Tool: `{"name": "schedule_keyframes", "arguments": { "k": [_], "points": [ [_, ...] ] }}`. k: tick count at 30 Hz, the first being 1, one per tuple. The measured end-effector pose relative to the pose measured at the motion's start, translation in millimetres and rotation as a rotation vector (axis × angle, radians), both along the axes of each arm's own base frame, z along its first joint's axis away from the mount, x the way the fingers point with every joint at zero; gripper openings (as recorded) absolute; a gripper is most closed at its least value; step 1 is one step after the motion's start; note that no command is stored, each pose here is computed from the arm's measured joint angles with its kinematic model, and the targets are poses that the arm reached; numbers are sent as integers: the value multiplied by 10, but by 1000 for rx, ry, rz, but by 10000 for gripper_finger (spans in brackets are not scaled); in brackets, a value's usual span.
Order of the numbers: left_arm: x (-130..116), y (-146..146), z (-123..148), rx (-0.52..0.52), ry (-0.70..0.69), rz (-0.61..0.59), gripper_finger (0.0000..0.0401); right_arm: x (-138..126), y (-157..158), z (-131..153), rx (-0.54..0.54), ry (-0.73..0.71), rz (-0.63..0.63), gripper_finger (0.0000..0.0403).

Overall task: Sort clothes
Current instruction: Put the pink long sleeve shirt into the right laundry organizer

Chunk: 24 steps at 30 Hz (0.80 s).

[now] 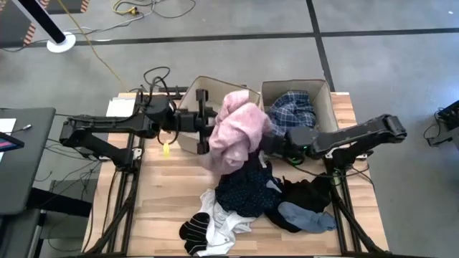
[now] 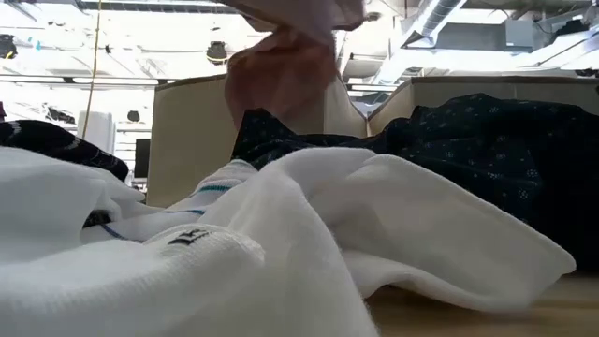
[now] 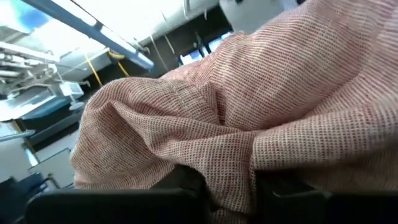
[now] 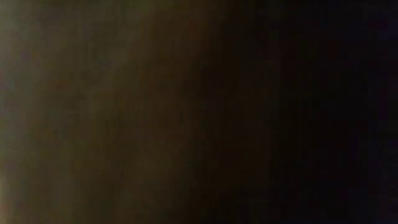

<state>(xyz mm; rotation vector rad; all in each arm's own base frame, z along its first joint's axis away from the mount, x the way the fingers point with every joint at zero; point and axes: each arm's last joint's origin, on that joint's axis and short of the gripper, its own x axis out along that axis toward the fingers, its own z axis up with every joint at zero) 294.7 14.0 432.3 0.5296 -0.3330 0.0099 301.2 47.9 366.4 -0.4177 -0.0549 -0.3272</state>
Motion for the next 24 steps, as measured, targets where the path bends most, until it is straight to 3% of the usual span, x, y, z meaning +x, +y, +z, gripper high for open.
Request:
{"name": "schedule_keyframes", "arguments": {
  "k": [3, 9, 24],
  "points": [
    [60, 121, -23, -40, -26, -14, 52, -157, -61, 124, 2, -8, -46, 1],
    [451, 359, -130, -90, -1, -49, 54, -430, -221, 290, 12, -2, -117, 0],
    [1397, 831, -120, -121, -19, -71, 55, -849, -593, 145, 129, 229, -507, 0]
  ]
}}
